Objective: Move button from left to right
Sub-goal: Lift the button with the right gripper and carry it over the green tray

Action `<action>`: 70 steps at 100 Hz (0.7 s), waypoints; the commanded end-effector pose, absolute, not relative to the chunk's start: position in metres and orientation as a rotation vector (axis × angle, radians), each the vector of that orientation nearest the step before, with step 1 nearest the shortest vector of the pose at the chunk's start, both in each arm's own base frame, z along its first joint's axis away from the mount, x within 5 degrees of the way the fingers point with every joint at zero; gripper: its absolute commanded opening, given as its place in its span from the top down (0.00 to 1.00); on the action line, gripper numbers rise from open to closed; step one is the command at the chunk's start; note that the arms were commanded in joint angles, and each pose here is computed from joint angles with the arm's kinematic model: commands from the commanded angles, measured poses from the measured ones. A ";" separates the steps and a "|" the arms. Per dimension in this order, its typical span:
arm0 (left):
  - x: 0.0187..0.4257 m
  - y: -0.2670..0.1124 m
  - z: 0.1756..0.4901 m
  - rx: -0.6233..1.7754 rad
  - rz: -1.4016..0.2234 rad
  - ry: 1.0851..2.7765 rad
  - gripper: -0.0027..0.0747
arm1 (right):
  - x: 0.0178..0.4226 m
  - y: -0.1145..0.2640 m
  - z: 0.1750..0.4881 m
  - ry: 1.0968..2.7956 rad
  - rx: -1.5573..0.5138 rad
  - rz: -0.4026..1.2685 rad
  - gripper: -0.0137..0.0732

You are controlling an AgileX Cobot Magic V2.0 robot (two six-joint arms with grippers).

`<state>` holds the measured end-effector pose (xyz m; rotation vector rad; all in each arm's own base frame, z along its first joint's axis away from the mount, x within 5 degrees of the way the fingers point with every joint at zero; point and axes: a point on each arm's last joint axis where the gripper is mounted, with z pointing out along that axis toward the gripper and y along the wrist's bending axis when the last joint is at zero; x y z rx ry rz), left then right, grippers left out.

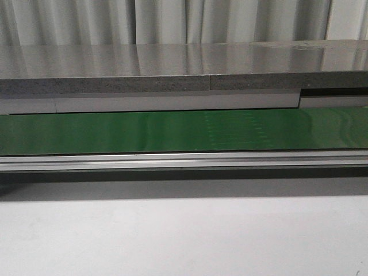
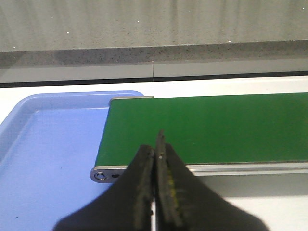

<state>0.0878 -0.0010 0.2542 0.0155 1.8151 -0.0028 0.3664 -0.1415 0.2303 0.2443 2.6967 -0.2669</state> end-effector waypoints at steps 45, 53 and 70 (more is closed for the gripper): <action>0.090 0.000 0.270 -0.003 0.004 1.718 0.99 | 0.381 -0.149 0.213 2.686 0.248 -0.249 0.37; 0.090 0.000 0.270 -0.003 0.004 1.718 0.99 | 0.382 -0.149 0.213 2.678 0.247 -0.250 0.30; 0.090 0.000 0.270 -0.003 0.004 1.718 0.99 | 0.381 -0.151 0.216 2.668 0.256 -0.255 0.25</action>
